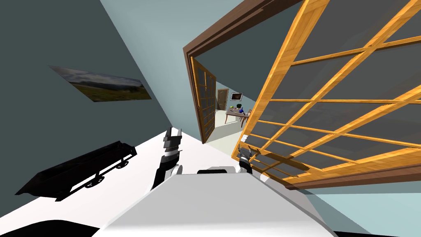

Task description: Push the door open

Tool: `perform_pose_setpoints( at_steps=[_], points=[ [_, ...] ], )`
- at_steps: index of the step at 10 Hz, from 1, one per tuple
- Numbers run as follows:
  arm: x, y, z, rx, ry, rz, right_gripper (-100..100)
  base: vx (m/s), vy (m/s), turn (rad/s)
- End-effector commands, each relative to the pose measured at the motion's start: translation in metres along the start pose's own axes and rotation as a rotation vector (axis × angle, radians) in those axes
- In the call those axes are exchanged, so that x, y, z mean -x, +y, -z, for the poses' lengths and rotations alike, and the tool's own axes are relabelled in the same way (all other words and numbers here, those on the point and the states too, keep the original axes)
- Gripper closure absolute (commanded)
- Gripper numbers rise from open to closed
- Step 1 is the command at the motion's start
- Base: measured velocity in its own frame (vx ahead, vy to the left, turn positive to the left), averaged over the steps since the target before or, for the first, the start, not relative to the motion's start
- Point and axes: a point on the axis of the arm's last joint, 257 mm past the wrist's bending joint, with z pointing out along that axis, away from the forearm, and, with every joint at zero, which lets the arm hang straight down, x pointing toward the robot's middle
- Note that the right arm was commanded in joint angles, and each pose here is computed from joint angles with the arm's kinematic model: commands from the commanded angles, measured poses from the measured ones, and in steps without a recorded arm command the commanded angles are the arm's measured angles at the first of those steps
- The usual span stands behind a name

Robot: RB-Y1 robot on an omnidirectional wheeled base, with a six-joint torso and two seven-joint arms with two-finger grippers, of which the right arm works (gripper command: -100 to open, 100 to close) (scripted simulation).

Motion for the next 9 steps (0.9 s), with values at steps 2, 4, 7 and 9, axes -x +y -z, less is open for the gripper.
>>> perform_pose_setpoints(
  at_steps=[2, 4, 7, 9],
  points=[
    [0.0019, -0.003, 0.0016, -0.01, -0.005, -0.009, -100, 0.006, -0.006, -0.02],
    [0.0019, -0.003, 0.0016, -0.01, -0.005, -0.009, -100, 0.0, 0.0, 0.0],
    [0.0019, -0.003, 0.0016, -0.01, -0.005, -0.009, -100, 0.003, -0.003, -0.009],
    [0.0019, -0.003, 0.0016, -0.01, -0.005, -0.009, -100, -0.003, 0.004, 0.011]
  ],
)
